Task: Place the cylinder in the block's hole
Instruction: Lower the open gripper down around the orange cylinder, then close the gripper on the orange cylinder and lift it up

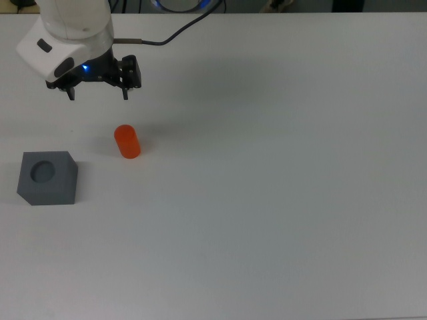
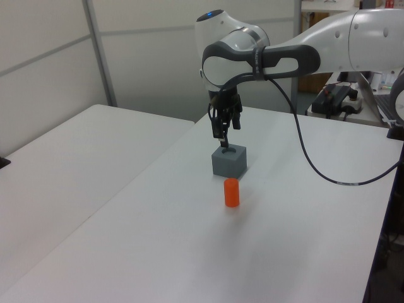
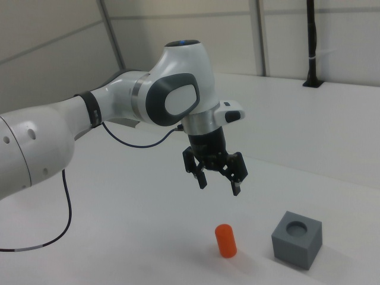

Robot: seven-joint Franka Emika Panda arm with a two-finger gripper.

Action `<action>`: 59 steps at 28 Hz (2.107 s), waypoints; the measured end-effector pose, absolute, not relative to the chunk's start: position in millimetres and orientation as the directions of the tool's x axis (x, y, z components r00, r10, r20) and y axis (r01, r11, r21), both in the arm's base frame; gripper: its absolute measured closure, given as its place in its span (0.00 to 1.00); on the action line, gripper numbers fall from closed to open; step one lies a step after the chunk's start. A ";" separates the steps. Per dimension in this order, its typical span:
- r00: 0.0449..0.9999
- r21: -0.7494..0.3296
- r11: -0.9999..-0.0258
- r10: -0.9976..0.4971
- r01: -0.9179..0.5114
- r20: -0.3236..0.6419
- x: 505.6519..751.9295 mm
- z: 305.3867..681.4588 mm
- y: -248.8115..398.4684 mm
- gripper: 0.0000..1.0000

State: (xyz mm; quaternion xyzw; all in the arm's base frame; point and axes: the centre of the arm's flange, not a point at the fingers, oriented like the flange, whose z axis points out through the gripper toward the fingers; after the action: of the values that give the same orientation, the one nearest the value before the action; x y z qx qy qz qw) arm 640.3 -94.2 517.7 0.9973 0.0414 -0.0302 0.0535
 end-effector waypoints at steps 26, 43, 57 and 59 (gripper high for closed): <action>0.935 0.033 -0.984 0.154 0.174 -0.321 637.4 376.5 -78.3 0.00; 0.941 0.070 -0.974 0.188 0.215 -0.282 656.4 347.6 -68.9 0.00; 0.937 0.069 -0.970 0.206 0.234 -0.283 656.5 347.9 -69.2 0.46; 0.936 0.068 -0.970 0.207 0.235 -0.283 656.6 347.9 -69.2 0.50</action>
State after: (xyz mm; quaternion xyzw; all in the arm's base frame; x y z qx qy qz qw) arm 656.6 -69.2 347.9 0.9827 0.1126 -0.1383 0.0505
